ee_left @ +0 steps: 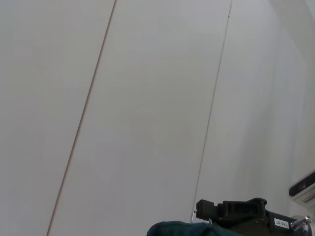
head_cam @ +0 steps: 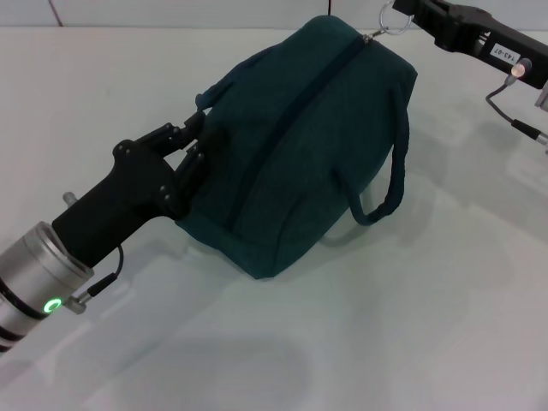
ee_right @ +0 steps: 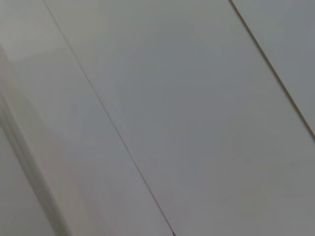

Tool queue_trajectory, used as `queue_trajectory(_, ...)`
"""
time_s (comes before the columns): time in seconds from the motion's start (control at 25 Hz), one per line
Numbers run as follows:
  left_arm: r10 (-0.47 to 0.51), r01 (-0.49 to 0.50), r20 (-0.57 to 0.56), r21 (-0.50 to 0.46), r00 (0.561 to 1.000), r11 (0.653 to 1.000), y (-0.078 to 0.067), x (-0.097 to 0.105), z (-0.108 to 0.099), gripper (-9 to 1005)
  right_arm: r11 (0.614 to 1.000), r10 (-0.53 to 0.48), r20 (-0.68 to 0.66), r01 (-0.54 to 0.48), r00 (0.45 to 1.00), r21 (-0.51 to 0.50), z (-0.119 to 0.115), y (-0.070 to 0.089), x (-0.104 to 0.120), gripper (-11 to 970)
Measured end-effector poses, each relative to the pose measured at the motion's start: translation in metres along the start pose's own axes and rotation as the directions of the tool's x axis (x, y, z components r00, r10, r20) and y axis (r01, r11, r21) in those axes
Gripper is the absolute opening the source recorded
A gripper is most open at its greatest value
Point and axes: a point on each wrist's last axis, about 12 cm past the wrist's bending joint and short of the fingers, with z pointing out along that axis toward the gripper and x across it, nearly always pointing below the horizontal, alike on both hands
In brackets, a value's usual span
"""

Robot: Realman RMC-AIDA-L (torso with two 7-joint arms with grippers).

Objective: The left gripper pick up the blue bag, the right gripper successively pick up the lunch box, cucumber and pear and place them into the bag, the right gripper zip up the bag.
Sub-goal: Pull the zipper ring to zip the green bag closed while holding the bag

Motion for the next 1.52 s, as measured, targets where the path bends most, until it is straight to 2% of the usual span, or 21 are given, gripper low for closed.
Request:
queue_trajectory(0.12,0.006,-0.006,0.007,-0.002,1.000,1.000,0.000,-0.001,-0.001,212,1.000,0.000,0.002,0.000,1.000,-0.007,0.000,0.001,0.000,6)
queue_trajectory(0.28,0.004,-0.004,0.026,-0.006,1.000,1.000,0.001,-0.003,-0.002,311,1.000,0.006,0.011,-0.006,1.000,-0.023,-0.004,0.003,0.001,7)
queue_trajectory(0.44,0.008,-0.009,0.062,0.015,0.998,1.000,-0.002,-0.008,-0.005,410,0.999,0.021,0.048,-0.020,0.999,-0.026,-0.018,0.003,0.002,7)
queue_trajectory(0.6,0.005,-0.009,0.101,0.044,0.995,0.999,-0.002,-0.016,-0.003,567,0.999,0.021,0.069,-0.019,0.997,-0.026,-0.027,0.003,0.001,7)
queue_trajectory(0.8,-0.056,0.048,0.131,0.062,0.990,0.997,0.012,-0.034,0.008,732,0.999,0.020,0.074,-0.017,0.997,-0.032,-0.030,0.004,0.002,7)
queue_trajectory(0.88,-0.054,0.043,0.134,0.080,0.990,0.996,0.018,-0.043,0.012,789,0.999,0.018,0.074,-0.016,0.997,-0.031,-0.030,0.004,0.002,7)
queue_trajectory(1.0,-0.034,0.018,0.130,0.125,0.991,0.992,0.025,-0.058,0.023,822,1.000,0.013,0.073,-0.010,0.997,-0.030,-0.028,0.004,0.001,6)
queue_trajectory(1.24,-0.034,0.034,-0.001,0.135,0.999,0.990,0.046,-0.081,0.053,858,1.000,0.001,0.072,0.001,0.997,-0.030,-0.022,0.004,-0.002,6)
queue_trajectory(1.4,-0.030,0.043,-0.120,0.103,0.992,0.994,0.065,-0.118,0.069,860,1.000,-0.001,0.072,0.003,0.997,-0.029,-0.022,0.003,-0.002,6)
queue_trajectory(1.52,0.010,0.016,-0.214,0.120,0.977,0.993,0.068,-0.143,0.082,859,1.000,-0.001,0.080,0.003,0.997,-0.022,-0.023,0.002,-0.004,6)
